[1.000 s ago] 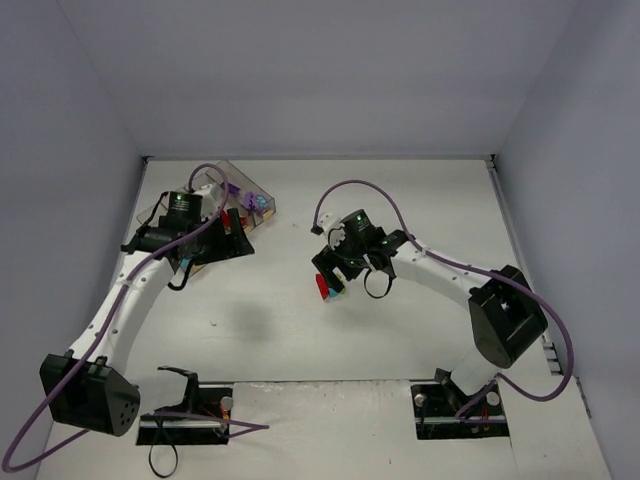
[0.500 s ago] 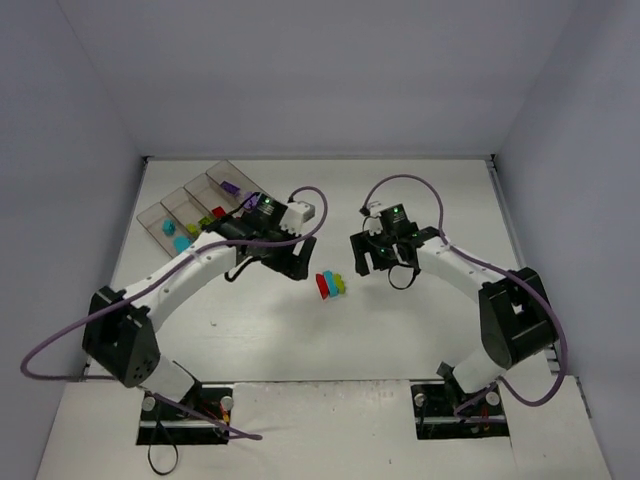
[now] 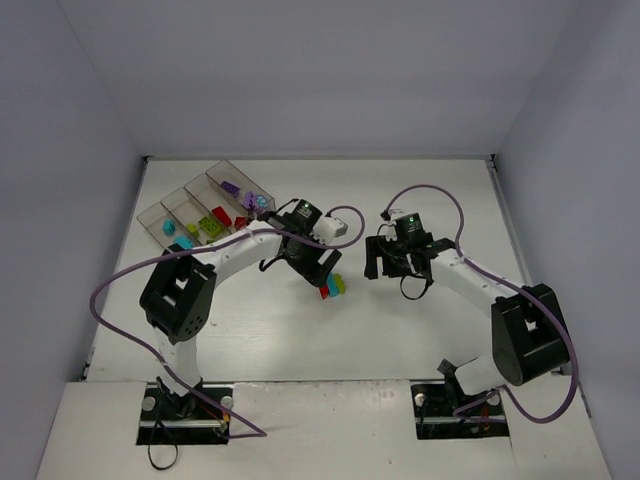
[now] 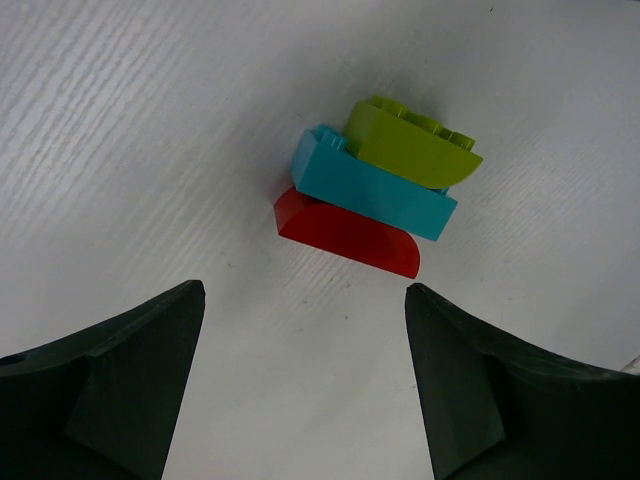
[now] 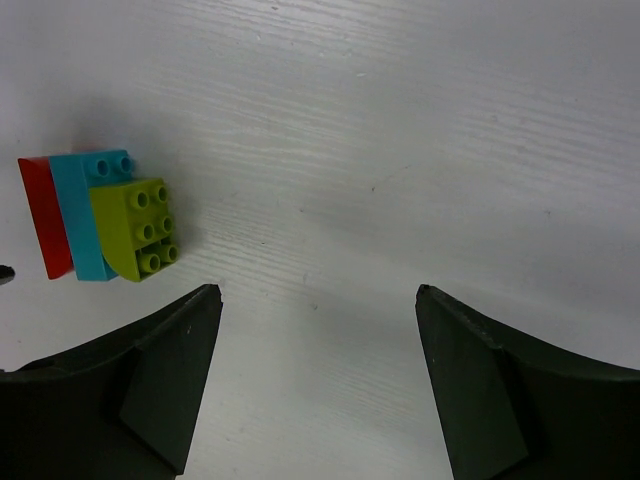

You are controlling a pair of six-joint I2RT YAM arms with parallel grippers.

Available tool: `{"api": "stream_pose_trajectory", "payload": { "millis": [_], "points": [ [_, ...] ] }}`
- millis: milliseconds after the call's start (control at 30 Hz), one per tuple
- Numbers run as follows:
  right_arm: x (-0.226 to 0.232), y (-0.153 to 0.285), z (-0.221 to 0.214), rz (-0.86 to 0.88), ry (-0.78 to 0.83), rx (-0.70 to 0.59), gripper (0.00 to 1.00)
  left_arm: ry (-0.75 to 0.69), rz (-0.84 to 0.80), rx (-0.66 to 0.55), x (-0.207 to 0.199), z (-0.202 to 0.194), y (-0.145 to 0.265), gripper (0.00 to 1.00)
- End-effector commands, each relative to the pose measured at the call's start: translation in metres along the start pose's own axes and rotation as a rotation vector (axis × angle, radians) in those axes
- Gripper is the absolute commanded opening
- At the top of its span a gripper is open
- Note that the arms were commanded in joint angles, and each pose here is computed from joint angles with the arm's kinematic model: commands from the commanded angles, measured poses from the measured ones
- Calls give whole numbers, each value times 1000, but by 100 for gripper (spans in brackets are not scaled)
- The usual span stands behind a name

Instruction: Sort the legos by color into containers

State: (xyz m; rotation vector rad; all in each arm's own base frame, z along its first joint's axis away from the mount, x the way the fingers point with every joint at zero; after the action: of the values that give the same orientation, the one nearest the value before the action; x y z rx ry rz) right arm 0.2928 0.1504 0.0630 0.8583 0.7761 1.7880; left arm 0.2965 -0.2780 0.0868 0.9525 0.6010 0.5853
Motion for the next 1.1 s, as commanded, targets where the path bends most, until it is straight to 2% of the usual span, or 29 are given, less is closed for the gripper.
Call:
{"api": "stream_pose_trajectory", "payload": {
  "millis": [0,400,700,800,900,1000,1033,1067],
  "points": [
    [3,11,19,37,-33,-90,75,-110,-60,-85,-13,29,6,75],
    [5,10,12,83,-51,-90,75,-227,-48,-48,-22,20,-28,75],
    [4,10,10,96,-64,-84,75,-210,-5,-2,-12,7,-48,75],
    [5,11,9,106,-68,-82,75,-209,10,-12,-10,8,-49,68],
    [9,13,13,125,-73,-90,74,-212,19,-34,-10,10,-45,51],
    [16,17,16,163,-79,-95,73,-213,20,-57,-11,9,-38,46],
    [20,20,19,180,-83,-101,72,-212,23,-66,-11,10,-36,41],
    [25,22,22,211,-81,-110,72,-213,27,-97,-13,15,-29,40]
  ]
}}
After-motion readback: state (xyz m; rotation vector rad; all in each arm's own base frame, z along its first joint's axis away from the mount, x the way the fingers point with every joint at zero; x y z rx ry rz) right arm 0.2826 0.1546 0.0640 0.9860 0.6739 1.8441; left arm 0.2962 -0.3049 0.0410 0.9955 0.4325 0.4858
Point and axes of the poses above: each gripper's point midway between its finger pads, its own y axis back along the fingers, its own x axis along the line the jaws close on, z = x × y, the point moved 1 cm from there along y, back along the fingers, and after that the axes turned 3 degrees about y, right-handed, at the moved point
